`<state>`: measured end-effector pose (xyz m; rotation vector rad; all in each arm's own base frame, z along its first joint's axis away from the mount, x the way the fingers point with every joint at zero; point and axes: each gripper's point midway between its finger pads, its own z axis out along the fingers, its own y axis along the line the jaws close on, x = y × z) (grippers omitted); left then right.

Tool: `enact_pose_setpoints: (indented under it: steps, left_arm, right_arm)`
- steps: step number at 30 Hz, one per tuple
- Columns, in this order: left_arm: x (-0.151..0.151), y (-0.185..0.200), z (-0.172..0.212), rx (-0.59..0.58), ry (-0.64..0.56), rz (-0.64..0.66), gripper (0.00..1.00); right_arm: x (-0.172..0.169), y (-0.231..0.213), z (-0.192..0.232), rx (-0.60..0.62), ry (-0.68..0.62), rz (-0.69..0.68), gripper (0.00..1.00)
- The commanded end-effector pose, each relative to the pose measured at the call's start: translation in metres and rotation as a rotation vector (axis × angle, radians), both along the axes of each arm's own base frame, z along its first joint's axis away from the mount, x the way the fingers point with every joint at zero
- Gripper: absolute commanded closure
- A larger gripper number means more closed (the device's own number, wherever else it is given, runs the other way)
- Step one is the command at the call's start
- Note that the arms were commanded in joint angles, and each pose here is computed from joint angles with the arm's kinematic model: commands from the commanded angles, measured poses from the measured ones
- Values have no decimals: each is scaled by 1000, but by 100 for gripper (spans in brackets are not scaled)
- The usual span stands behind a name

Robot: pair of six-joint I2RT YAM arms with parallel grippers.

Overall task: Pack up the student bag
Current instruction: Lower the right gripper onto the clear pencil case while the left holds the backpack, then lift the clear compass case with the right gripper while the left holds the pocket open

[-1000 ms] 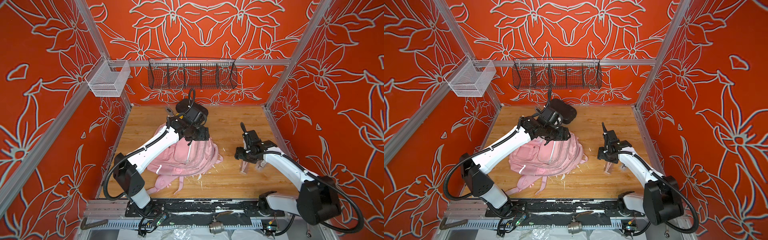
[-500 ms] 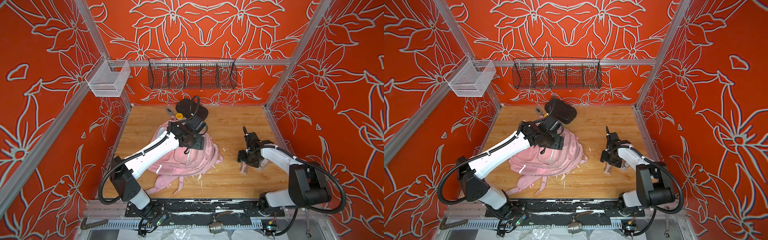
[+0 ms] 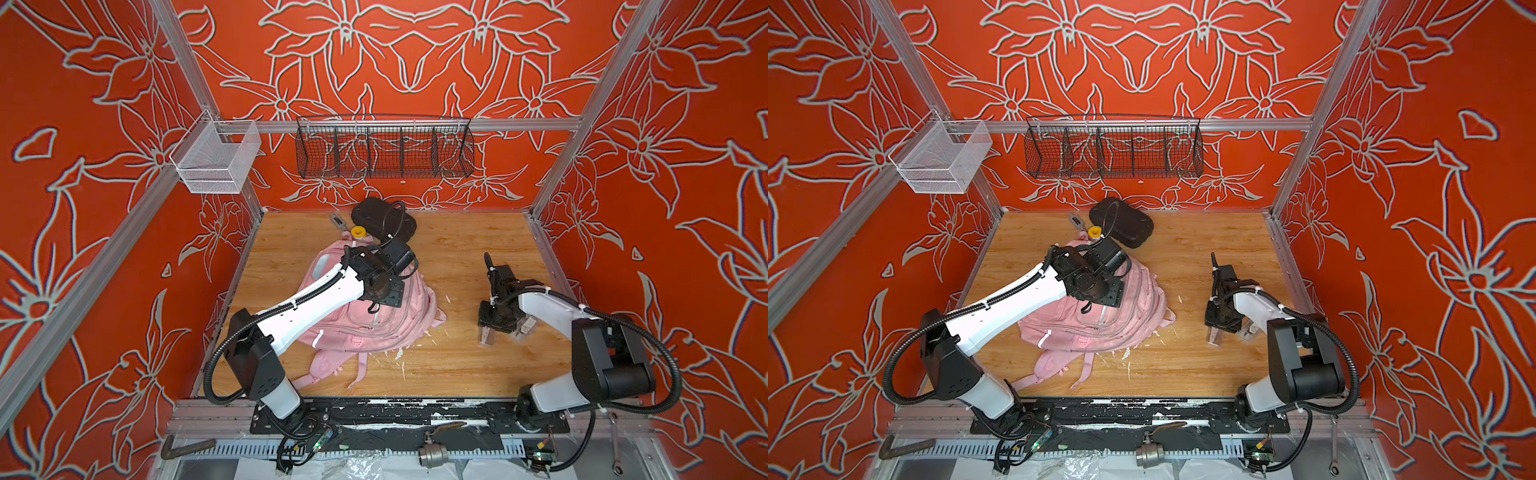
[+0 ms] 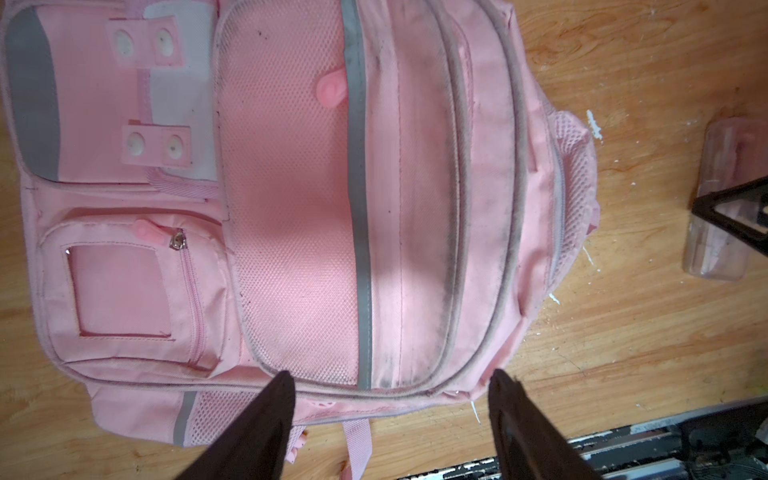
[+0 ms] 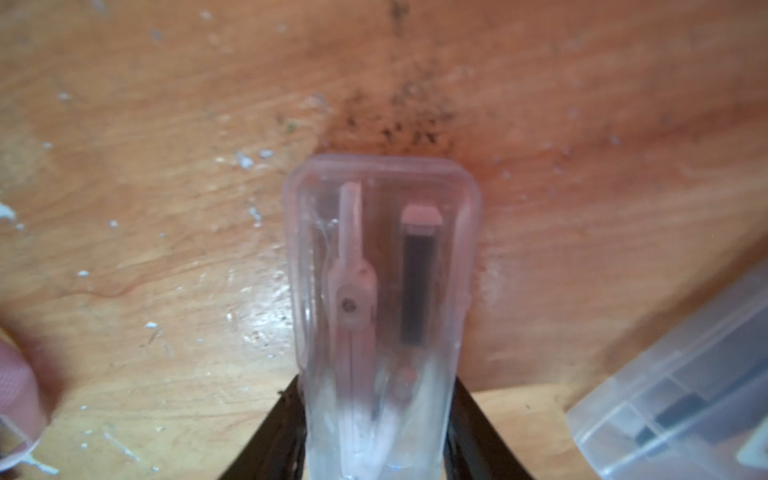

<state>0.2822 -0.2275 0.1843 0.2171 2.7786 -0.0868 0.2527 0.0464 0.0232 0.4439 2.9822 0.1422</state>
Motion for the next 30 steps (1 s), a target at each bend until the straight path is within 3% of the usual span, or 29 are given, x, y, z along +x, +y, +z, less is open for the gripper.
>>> enact_pose_setpoints:
  steps: [1,5,8,11,13,20,26,30]
  left_arm:
    - [-4,-6,-17,58,48,-35,27]
    - [1,-15,-31,117,53,-70,27]
    - [7,0,-42,238,69,-6,28]
    - [7,2,-53,299,122,1,34]
    - [6,0,-58,303,140,8,43]
    - [10,6,-43,289,93,22,100]
    - [16,9,4,200,-36,-5,100]
    - [18,5,34,0,-94,-9,100]
  right_arm:
    - [16,8,31,46,-101,22,57]
    - [29,13,71,75,-218,35,61]
    - [34,20,89,112,-271,51,62]
    - [35,24,99,138,-292,53,65]
    - [36,27,102,151,-301,60,65]
    - [44,42,117,224,-359,94,67]
    - [55,76,147,367,-453,174,69]
    - [61,107,169,461,-528,227,70]
